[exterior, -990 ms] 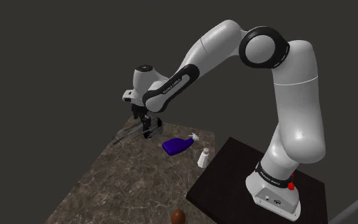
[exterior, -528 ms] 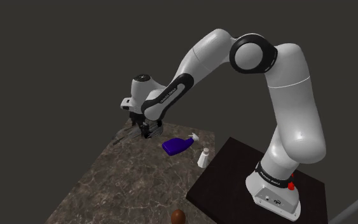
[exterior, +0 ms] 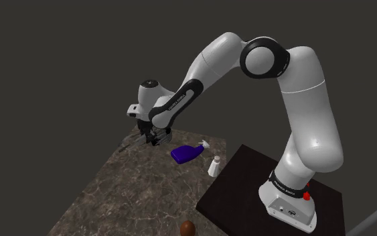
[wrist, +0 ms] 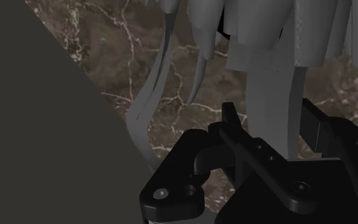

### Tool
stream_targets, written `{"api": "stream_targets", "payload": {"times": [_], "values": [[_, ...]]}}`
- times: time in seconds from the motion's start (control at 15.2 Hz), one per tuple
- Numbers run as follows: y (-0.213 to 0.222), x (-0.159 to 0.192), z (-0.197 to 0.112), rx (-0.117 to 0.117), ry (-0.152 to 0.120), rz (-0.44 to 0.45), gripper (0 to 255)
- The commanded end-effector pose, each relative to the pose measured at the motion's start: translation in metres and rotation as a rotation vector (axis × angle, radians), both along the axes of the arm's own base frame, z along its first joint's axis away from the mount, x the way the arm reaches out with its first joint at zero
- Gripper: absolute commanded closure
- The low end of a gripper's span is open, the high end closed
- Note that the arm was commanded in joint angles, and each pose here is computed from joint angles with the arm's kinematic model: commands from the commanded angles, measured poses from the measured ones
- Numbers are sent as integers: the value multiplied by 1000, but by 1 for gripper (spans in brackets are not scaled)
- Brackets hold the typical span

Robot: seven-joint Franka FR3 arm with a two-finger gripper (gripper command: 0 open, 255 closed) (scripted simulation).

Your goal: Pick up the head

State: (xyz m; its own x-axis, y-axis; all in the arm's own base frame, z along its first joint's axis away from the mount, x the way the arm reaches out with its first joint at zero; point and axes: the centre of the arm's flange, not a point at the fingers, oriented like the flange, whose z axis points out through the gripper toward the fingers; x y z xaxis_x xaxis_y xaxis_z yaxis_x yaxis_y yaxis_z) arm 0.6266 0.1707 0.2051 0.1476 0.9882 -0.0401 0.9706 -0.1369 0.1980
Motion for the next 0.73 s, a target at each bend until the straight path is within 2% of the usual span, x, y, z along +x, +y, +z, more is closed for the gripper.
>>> {"api": "stream_targets", "payload": {"times": [0.0,0.26,0.66], "values": [[0,0,0,0,1,0,255],[-1,0,0,0,1,0,255],[-1,0,31,0,1,0,255]]}}
